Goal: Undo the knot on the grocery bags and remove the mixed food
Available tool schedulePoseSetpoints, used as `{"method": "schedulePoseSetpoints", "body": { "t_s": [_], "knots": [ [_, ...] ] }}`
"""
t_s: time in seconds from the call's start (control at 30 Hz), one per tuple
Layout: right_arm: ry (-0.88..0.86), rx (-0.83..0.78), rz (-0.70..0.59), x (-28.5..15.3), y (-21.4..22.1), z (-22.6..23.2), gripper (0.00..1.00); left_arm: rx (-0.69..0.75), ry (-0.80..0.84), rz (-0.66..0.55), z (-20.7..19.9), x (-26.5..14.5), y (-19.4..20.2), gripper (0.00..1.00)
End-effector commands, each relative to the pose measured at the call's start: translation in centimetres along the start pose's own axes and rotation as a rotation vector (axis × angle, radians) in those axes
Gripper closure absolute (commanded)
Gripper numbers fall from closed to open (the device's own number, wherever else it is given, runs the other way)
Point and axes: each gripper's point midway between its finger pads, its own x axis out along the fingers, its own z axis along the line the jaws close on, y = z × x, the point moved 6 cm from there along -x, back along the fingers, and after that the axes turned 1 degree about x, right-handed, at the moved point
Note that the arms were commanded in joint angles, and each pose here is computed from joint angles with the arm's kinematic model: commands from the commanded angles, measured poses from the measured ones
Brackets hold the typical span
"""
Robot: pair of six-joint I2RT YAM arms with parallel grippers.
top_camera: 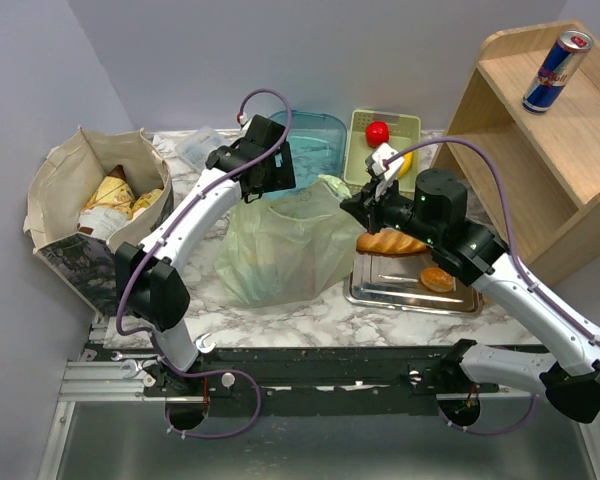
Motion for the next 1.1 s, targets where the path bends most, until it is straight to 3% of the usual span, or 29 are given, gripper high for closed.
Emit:
{"method": "schedulePoseSetpoints", "body": {
  "t_s": [0.0, 0.1, 0.2, 0.33, 0.37, 0.47, 0.57, 0.63, 0.77, 1.07],
  "knots": [
    [-0.009, -0.005, -0.001, 0.0, -0.4, 0.0, 0.99, -0.037, 0.029, 0.082, 0.6, 0.7, 1.1, 0.02],
    [0.0, -0.007, 0.003, 0.0, 0.0, -0.1, 0.99, -0.059, 0.08, 0.071, 0.6, 0.3, 0.4, 0.22],
    [0.049, 0.03, 0.006, -0.1, 0.1, -0.7, 0.99, -0.043, 0.188, -0.011, 0.2, -1.7, -2.0, 0.65],
    [0.099, 0.213, -0.036, -0.3, -1.7, -2.3, 0.99, 0.008, 0.354, -0.186, 0.6, -7.1, -6.1, 0.88],
    [0.11, 0.239, -0.052, -0.3, -2.2, -2.6, 0.99, 0.033, 0.425, -0.218, 0.9, -8.9, -6.5, 0.99],
    [0.152, 0.296, -0.086, -0.6, -3.0, -3.7, 0.99, 0.125, 0.766, -0.315, 2.3, -14.5, -6.1, 1.0],
    [0.157, 0.322, -0.085, -1.0, -2.5, -3.9, 0.99, 0.249, 0.926, -0.362, 4.9, -17.2, -3.0, 1.0],
    [0.16, 0.346, -0.063, -1.3, -1.3, -3.8, 0.99, 0.316, 0.896, -0.349, 6.8, -17.9, -0.5, 1.0],
    [0.184, 0.372, 0.008, -1.4, 2.0, -3.7, 0.99, 0.274, 0.787, -0.23, 11.5, -16.4, 4.4, 1.0],
    [0.038, 0.22, 0.249, -2.3, 9.9, -2.0, 0.99, 0.366, 0.473, -0.022, 18.9, -12.0, 12.0, 1.0]
  ]
}}
